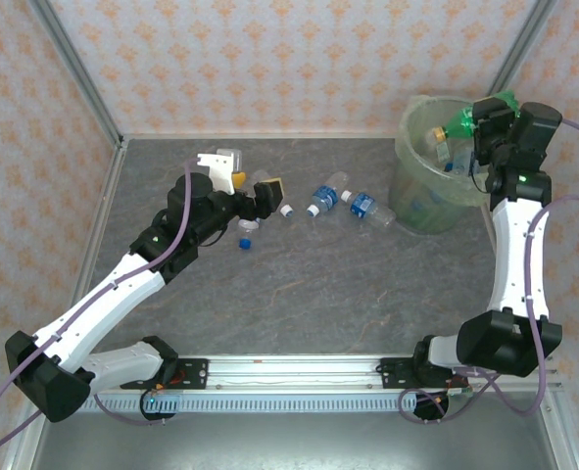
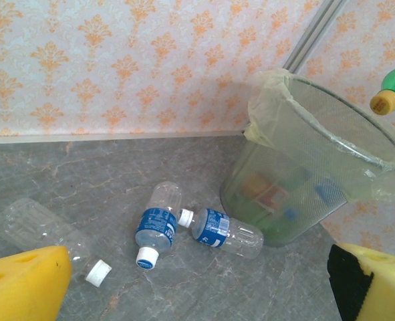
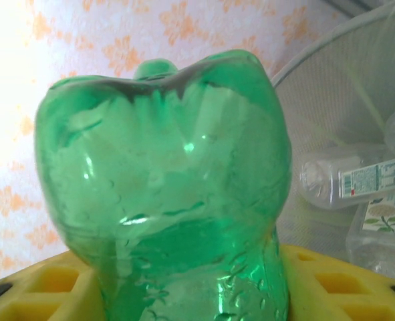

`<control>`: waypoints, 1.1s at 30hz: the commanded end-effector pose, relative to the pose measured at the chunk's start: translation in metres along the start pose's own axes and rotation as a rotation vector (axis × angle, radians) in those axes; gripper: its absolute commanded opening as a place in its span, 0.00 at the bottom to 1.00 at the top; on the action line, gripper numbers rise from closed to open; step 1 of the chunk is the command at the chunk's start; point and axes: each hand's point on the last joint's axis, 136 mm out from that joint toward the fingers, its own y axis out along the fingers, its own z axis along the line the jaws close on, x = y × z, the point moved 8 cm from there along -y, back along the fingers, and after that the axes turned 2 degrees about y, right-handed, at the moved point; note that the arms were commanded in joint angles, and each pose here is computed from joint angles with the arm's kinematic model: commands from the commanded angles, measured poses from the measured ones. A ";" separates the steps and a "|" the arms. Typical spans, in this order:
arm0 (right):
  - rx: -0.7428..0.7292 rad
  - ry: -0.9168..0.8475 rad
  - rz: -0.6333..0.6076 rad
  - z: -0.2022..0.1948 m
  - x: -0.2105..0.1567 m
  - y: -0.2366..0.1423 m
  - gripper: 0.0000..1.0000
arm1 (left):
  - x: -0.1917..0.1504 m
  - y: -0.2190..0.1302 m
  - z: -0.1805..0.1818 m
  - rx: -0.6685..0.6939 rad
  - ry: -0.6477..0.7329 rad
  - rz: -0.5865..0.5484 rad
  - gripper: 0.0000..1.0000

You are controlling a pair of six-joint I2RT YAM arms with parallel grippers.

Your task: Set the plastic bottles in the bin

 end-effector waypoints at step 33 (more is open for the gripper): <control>-0.013 -0.070 -0.154 0.028 0.028 -0.005 1.00 | -0.021 0.020 0.017 0.125 -0.034 0.071 0.99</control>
